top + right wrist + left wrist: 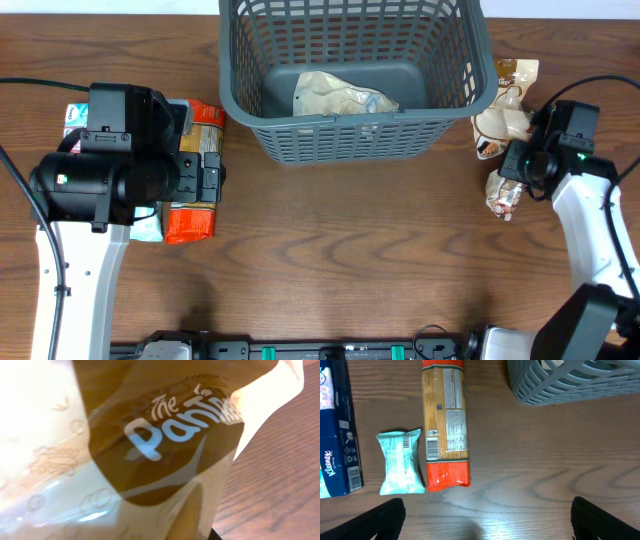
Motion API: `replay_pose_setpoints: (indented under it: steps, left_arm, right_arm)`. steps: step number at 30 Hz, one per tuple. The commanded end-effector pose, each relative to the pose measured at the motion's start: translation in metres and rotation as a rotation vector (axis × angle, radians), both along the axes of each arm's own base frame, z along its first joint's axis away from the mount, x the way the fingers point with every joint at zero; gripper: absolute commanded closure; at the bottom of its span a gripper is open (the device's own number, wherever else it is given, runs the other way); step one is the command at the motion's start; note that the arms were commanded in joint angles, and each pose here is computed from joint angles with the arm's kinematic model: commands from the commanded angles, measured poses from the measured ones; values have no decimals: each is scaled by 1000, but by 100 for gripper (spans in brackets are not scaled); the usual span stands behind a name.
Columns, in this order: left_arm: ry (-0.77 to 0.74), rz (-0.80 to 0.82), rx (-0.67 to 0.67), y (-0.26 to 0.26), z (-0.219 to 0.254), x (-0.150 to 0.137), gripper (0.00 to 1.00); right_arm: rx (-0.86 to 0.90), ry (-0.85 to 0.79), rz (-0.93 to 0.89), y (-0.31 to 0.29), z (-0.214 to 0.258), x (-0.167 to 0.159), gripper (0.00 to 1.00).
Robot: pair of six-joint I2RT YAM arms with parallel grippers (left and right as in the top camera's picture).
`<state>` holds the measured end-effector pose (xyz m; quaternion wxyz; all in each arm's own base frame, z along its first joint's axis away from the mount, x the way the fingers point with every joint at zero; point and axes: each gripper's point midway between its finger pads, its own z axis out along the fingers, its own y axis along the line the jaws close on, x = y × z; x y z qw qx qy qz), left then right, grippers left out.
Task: Pack container
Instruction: 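Grasp the brown-labelled Pantree pouch with the right gripper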
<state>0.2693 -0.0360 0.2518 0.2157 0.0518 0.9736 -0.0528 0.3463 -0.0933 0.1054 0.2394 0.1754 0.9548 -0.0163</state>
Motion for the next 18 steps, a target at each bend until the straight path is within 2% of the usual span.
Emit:
replay_pose_setpoints:
  steps: [1, 18]
  left_arm:
    - [-7, 3, 13, 3, 3, 1, 1]
    - [-5, 3, 13, 3, 2, 0, 1]
  right_arm:
    - [-17, 2, -40, -7, 5, -5, 99]
    - [-21, 43, -25, -5, 1, -14, 99]
